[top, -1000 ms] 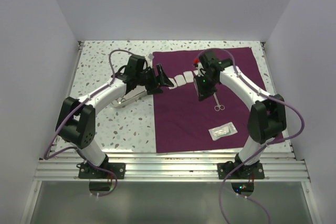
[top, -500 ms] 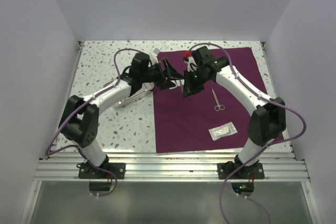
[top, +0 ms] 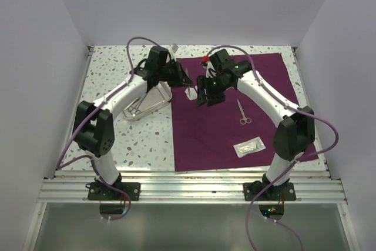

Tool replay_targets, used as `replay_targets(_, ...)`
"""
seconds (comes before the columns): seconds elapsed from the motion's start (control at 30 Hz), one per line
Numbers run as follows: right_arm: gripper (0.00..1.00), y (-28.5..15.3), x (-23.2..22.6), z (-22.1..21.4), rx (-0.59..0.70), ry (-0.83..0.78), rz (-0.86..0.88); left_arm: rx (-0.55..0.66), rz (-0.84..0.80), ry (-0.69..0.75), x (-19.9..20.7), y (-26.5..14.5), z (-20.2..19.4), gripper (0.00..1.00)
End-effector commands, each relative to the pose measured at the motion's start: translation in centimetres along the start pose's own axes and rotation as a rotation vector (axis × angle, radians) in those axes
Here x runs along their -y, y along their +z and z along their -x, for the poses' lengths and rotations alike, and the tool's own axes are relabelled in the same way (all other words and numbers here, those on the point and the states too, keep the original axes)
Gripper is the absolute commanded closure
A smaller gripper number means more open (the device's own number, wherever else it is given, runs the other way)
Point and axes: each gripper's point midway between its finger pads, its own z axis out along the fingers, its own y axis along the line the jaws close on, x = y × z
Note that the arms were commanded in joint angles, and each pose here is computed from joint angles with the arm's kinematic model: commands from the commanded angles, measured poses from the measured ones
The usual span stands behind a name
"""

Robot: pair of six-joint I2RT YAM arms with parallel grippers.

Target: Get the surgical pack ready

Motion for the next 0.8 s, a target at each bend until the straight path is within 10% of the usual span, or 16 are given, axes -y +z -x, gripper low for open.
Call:
replay_targets(0.0,0.43,-1.0,4.2,1.2,0.028,-0.005,-0.186,0.039,0.377,0.24,-6.0,-3.6,3.4,1.0)
replay_targets(0.27,0.51,-1.1,19.1,-0.6,-0.151,0.022,-0.551,-0.098,1.218,0.548,-19.3,-14.1,3.8,1.0)
replay_targets(0.5,0.51,0.3,23.5,-1.9,-0.196,0.034,-0.629,-0.168,1.343,0.595,-23.7,-13.2,3.0,1.0)
replay_targets(0.77,0.51,2.4,24.4,-0.4,-0.186,0.043,-0.621,-0.113,1.301,0.56,-23.5,-12.2,3.4,0.54)
